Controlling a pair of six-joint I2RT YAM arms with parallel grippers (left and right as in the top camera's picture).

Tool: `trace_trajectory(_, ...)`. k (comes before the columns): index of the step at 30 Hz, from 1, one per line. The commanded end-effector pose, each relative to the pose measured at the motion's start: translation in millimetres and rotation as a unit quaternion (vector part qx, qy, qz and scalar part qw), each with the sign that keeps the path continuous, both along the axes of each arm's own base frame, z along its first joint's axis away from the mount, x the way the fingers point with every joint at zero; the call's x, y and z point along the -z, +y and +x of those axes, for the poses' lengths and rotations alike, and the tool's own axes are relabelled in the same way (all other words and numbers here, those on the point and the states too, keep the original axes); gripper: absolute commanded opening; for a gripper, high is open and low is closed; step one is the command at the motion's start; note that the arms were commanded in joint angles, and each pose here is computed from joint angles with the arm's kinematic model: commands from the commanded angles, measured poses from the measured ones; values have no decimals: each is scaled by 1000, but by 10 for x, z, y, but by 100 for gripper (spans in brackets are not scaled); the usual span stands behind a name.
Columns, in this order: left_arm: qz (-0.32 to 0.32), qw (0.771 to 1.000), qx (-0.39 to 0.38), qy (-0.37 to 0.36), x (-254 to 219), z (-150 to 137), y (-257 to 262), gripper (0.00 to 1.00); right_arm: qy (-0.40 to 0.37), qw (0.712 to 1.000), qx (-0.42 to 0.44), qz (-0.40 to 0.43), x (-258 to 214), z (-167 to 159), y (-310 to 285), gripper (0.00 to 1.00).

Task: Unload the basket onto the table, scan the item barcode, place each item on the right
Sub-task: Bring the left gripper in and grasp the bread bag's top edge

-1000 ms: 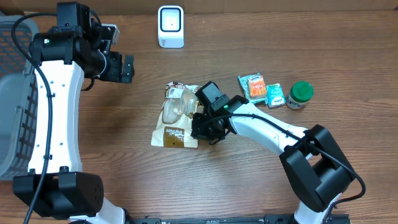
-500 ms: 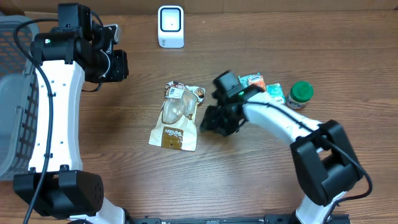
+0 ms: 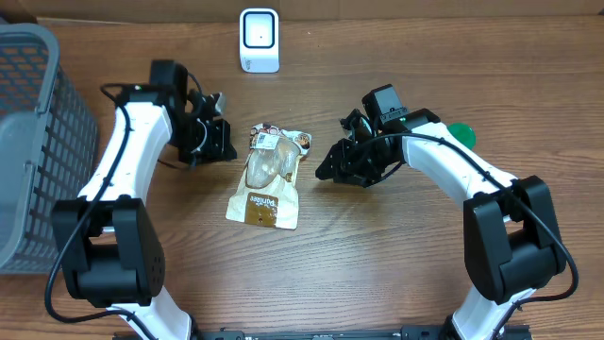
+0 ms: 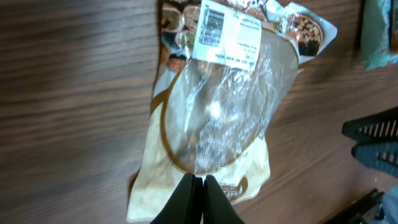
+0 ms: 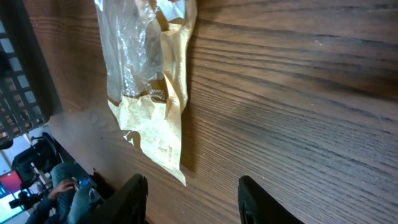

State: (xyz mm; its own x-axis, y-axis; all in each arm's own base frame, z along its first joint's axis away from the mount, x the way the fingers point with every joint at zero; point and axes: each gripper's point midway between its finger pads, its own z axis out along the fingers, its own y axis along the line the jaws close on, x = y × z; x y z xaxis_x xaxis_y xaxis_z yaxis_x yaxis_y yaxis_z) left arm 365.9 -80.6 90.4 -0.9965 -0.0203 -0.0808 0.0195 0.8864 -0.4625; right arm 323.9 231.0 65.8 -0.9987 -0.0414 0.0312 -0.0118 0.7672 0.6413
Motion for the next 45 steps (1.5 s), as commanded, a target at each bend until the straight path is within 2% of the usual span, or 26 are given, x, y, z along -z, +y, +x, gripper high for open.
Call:
trace_trajectory(1,-46,999,-8,15,190,-91,-151,4,-27,1000,-6,7,-135,69,38,44)
trace_trajectory(6,-53,998,-27,-14,307,39,-164,4,-28,1000,-6,8,-137,74,41,44)
trace_trajectory(10,-93,994,-17,-48,199,175,-291,4,-31,999,-6,8,-139,84,44,45)
trace_trajectory(16,-85,995,-1,-57,220,185,-397,4,-32,999,-5,7,-133,88,41,45)
trace_trajectory(32,-46,999,-5,17,857,73,-341,4,-33,999,-4,2,-120,93,31,45)
trace_trajectory(45,-14,998,-22,52,1092,-34,-243,4,-30,1000,-4,1,-112,86,28,46)
